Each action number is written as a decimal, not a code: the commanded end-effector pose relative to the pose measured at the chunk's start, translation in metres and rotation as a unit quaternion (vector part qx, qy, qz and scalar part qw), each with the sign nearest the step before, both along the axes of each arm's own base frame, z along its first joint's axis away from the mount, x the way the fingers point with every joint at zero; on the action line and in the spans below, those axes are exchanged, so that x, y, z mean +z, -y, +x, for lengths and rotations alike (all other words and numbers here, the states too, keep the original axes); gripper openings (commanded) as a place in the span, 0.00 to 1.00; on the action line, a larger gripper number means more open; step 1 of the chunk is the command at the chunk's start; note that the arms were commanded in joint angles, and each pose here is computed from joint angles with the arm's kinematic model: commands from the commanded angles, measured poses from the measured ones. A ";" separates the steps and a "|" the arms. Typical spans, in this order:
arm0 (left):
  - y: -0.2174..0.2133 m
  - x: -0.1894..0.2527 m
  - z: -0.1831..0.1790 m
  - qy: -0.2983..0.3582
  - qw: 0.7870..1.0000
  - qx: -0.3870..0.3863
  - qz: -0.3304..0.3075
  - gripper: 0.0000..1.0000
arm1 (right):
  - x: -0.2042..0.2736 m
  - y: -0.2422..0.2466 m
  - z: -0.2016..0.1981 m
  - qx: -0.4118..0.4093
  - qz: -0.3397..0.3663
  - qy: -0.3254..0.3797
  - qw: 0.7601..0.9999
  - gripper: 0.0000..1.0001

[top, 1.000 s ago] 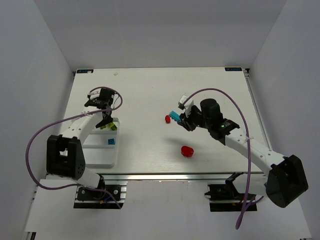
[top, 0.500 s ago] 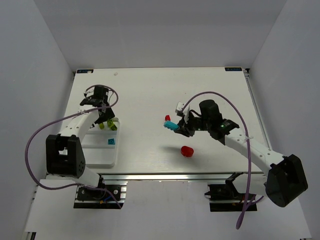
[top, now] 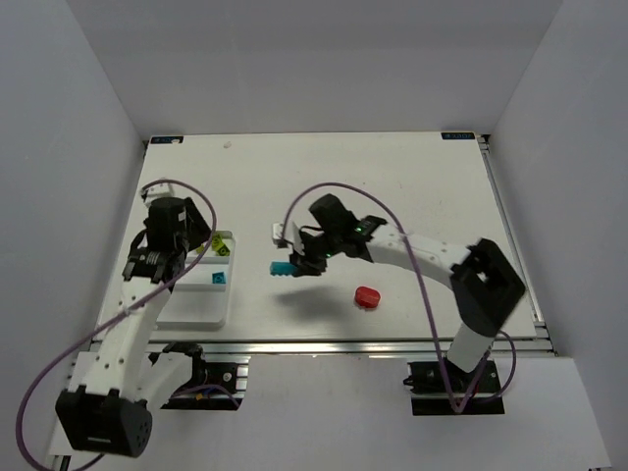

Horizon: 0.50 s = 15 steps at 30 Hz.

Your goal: Sort the legos into containers by color

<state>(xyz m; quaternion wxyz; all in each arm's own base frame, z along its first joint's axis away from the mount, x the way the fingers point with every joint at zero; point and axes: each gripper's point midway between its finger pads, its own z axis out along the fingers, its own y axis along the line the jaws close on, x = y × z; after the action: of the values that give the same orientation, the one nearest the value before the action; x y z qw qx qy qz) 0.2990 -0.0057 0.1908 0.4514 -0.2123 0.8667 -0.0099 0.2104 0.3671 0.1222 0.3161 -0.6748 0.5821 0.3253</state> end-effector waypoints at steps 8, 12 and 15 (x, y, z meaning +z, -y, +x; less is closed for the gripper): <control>-0.064 0.069 -0.056 0.183 0.967 0.176 0.031 0.93 | 0.004 -0.145 0.043 -0.075 0.023 -0.065 0.995 0.00; -0.072 0.084 -0.073 0.220 0.955 0.199 0.025 0.96 | 0.001 -0.184 0.036 -0.068 0.039 -0.091 0.993 0.00; -0.075 0.090 -0.083 0.238 0.949 0.207 0.021 0.97 | 0.002 -0.210 0.032 -0.065 0.058 -0.089 0.992 0.00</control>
<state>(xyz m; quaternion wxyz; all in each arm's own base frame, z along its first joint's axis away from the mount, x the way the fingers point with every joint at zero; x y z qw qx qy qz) 0.2260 0.0607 0.2811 0.6368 -0.3490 0.6865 0.0380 0.2526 0.5469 0.0978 0.3032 -0.6038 0.6412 0.3639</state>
